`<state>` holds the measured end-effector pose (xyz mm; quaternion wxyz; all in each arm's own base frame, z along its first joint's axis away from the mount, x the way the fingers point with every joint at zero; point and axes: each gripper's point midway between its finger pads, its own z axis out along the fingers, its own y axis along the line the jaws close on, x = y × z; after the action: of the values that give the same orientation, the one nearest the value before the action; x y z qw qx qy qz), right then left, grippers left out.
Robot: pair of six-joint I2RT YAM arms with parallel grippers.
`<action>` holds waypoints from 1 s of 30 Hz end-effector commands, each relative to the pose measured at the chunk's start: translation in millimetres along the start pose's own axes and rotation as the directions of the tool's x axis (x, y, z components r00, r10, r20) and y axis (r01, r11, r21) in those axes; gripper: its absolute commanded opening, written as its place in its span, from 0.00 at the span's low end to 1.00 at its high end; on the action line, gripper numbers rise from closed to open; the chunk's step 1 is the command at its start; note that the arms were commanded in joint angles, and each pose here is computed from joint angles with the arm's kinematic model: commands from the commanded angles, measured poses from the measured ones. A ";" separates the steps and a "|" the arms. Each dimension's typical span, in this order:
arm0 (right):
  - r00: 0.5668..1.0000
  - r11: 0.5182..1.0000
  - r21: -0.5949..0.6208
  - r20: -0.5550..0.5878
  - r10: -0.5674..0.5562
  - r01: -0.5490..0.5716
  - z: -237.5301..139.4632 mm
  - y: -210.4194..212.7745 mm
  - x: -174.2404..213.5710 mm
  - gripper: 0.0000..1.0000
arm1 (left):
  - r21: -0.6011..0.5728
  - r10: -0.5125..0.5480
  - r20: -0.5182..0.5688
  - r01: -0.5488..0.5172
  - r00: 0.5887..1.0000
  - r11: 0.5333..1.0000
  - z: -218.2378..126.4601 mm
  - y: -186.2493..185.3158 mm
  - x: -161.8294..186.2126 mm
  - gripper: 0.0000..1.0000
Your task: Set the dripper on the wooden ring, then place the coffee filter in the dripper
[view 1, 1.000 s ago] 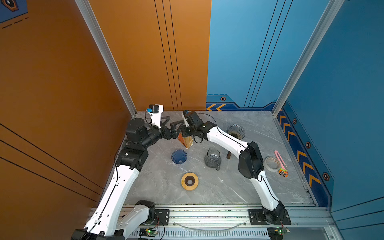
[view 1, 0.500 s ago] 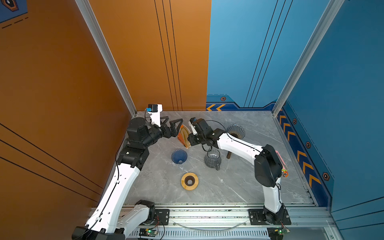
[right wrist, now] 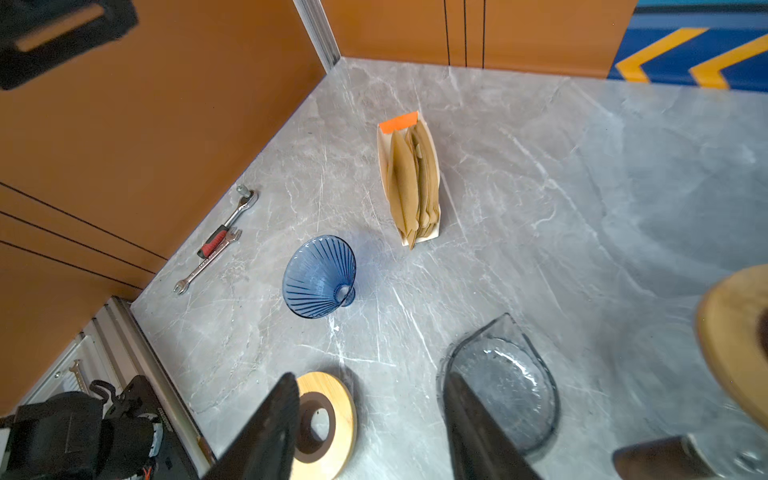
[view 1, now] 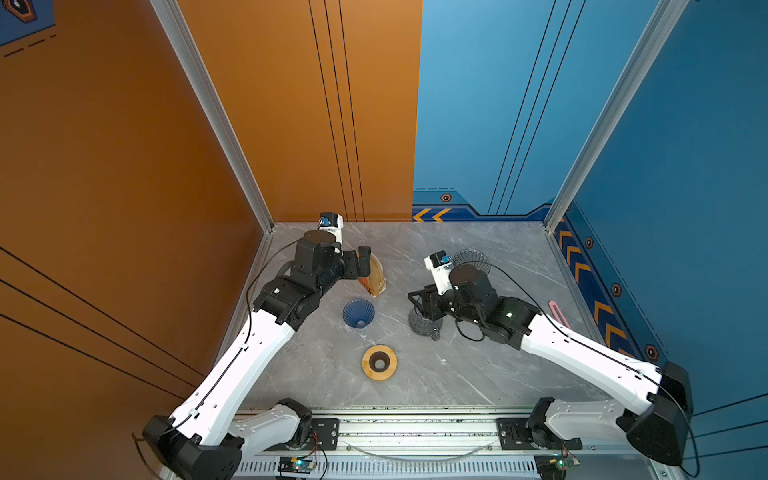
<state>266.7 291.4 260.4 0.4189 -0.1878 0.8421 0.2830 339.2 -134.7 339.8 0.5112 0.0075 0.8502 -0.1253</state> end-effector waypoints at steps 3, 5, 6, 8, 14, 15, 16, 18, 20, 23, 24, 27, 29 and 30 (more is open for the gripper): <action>0.999 0.999 0.039 0.032 0.031 -0.032 -34.1 -22.5 10.1 0.79 | -0.181 0.036 -0.137 -0.061 0.990 0.982 14.9 17.6 26.4 0.95; 0.998 0.998 0.045 0.031 0.046 -0.047 -45.9 -28.8 14.8 0.90 | -0.203 0.016 -0.175 -0.052 0.984 0.978 23.0 17.8 31.8 0.88; 0.998 0.998 0.038 0.026 0.053 -0.054 -51.4 -30.4 17.5 0.93 | -0.211 0.000 -0.189 -0.041 0.982 0.977 27.2 17.0 33.5 0.81; 0.998 0.998 0.028 0.018 0.063 -0.063 -59.6 -32.8 22.8 0.96 | -0.225 -0.020 -0.222 -0.031 0.975 0.974 35.9 15.0 38.1 0.79; 0.996 0.995 0.053 0.023 0.086 -0.087 -74.4 -49.3 40.0 0.97 | -0.272 -0.018 -0.338 -0.079 0.941 0.959 67.6 9.3 52.7 0.64; 0.995 0.994 0.048 0.026 0.094 -0.095 -75.4 -50.3 41.7 0.97 | -0.272 -0.009 -0.353 -0.093 0.935 0.958 74.0 7.6 55.0 0.62; 0.995 0.994 0.040 0.031 0.100 -0.101 -76.7 -49.3 41.6 0.97 | -0.277 -0.002 -0.363 -0.105 0.932 0.955 79.0 7.0 56.0 0.59; 0.990 0.989 0.062 0.054 0.128 -0.131 -79.3 -60.2 38.9 0.97 | -0.284 0.019 -0.383 -0.138 0.924 0.949 91.5 5.4 55.4 0.52; 0.988 0.987 0.065 0.063 0.141 -0.145 -80.4 -63.2 38.5 0.97 | -0.302 0.035 -0.405 -0.170 0.914 0.938 101.1 5.7 55.5 0.49; 0.988 0.987 0.068 0.057 0.143 -0.147 -82.0 -65.8 40.3 0.97 | -0.331 0.050 -0.421 -0.204 0.906 0.921 113.6 8.4 56.6 0.46; 0.989 0.987 0.074 0.056 0.140 -0.144 -82.1 -67.6 41.1 0.97 | -0.343 0.049 -0.422 -0.210 0.905 0.916 117.3 9.5 57.8 0.44; 0.989 0.985 0.096 0.046 0.138 -0.142 -83.4 -73.6 44.6 0.97 | -0.374 0.032 -0.436 -0.214 0.899 0.902 128.0 14.4 67.5 0.42; 0.988 0.984 0.099 0.052 0.144 -0.149 -85.0 -75.8 45.7 0.97 | -0.396 0.018 -0.439 -0.212 0.898 0.894 133.8 17.1 72.7 0.42; 0.987 0.983 0.096 0.058 0.149 -0.154 -86.3 -75.8 45.4 0.97 | -0.406 0.011 -0.441 -0.210 0.898 0.890 136.6 18.2 75.3 0.42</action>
<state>237.3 179.0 249.5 0.4383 -0.0958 0.8503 0.2751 423.3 -161.3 211.5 0.3095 -0.0166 0.9473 0.0814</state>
